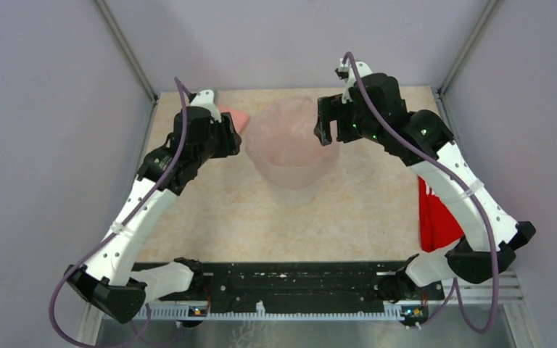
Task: Put the trash bags into the trash bin
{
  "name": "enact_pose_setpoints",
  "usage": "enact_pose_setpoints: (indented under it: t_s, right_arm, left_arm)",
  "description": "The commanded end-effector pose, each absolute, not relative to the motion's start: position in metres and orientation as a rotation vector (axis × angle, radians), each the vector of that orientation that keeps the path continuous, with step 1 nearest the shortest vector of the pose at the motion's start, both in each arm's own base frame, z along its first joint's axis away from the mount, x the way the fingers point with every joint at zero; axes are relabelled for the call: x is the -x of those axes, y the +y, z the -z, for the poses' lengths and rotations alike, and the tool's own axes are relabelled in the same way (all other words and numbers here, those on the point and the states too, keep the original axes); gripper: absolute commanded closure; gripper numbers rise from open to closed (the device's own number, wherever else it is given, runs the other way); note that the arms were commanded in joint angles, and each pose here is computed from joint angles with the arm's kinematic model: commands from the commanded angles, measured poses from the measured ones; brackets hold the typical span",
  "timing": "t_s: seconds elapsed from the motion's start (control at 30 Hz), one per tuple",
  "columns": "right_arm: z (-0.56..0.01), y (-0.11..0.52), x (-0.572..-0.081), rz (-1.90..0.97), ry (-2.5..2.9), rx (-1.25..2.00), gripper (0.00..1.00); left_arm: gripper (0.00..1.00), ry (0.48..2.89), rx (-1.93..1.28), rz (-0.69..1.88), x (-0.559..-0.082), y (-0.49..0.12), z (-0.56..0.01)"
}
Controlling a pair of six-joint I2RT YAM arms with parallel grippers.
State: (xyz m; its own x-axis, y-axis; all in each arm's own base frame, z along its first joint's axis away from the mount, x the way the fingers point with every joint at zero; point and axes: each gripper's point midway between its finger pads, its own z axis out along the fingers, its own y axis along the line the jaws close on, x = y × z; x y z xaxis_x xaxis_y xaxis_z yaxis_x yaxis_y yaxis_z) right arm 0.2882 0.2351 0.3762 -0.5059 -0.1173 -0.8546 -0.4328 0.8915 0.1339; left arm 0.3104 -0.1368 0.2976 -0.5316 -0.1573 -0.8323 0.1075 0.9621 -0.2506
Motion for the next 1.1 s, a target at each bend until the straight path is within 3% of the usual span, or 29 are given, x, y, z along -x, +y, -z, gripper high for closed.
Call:
enact_pose_setpoints:
  t_s: [0.0,0.17,0.53,1.07]
  right_arm:
    - [-0.363,0.221,-0.304,-0.442,2.087,0.306,0.19]
    - [-0.346,0.231,-0.314,-0.507,2.098,0.299,0.18]
    - [-0.296,0.238,-0.334,-0.538,2.177,0.255,0.18]
    - [-0.278,0.239,-0.333,-0.535,2.226,0.262,0.18]
  left_arm:
    - [0.43,2.007,-0.015,0.413,-0.308,-0.144,-0.344]
    - [0.38,1.972,-0.073,0.507,-0.312,-0.163,-0.356]
    - [0.38,2.011,-0.181,0.665,-0.327,-0.203,-0.315]
    - [0.37,2.044,-0.168,0.636,-0.334,-0.202,-0.295]
